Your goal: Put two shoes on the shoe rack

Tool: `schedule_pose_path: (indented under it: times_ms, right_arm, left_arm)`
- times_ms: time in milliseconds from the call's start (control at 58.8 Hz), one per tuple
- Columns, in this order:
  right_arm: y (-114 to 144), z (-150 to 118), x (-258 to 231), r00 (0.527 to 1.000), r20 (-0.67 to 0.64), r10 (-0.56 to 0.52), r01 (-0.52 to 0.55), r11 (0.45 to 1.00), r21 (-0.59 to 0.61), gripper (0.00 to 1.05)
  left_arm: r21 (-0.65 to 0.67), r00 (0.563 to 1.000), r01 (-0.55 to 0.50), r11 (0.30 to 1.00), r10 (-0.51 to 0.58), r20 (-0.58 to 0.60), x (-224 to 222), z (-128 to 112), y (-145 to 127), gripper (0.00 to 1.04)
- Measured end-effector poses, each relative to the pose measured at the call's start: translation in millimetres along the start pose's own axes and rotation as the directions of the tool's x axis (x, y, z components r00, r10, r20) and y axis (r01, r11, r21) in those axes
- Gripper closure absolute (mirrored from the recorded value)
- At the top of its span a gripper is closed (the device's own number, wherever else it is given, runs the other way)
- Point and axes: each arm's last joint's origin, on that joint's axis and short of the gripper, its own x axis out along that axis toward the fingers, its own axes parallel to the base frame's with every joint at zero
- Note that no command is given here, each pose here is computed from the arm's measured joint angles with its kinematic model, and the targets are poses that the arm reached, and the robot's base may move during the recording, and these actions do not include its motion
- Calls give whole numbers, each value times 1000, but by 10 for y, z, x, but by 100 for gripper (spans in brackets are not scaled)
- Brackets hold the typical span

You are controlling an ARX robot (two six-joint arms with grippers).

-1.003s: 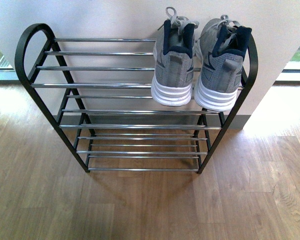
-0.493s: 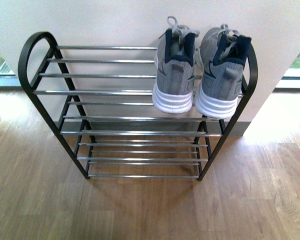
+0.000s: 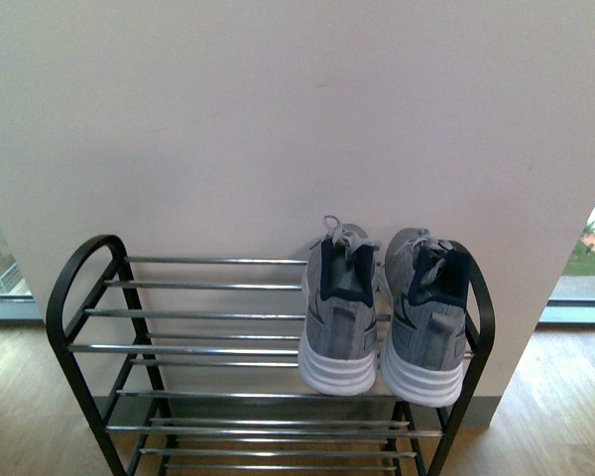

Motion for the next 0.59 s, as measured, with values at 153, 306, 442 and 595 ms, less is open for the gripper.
schedule_pose_path:
  times_ms: [153, 306, 442, 595]
  right_arm:
    - [0, 0, 0, 1000, 0, 0, 0, 1000, 0, 9]
    - [0, 0, 0, 1000, 0, 0, 0, 1000, 0, 9]
    - [0, 0, 0, 1000, 0, 0, 0, 1000, 0, 9]
    - [0, 0, 0, 1000, 0, 0, 0, 1000, 0, 9]
  left_arm:
    - [0, 1000, 0, 1000, 0, 0, -138, 3, 47, 103]
    - [-1, 1000, -8, 1000, 8, 0, -282, 8, 165, 103]
    - [-1, 1000, -1, 1000, 1, 3, -384, 17, 164, 103]
    - [-1, 1000, -1, 1000, 1, 4, -463, 20, 164, 103]
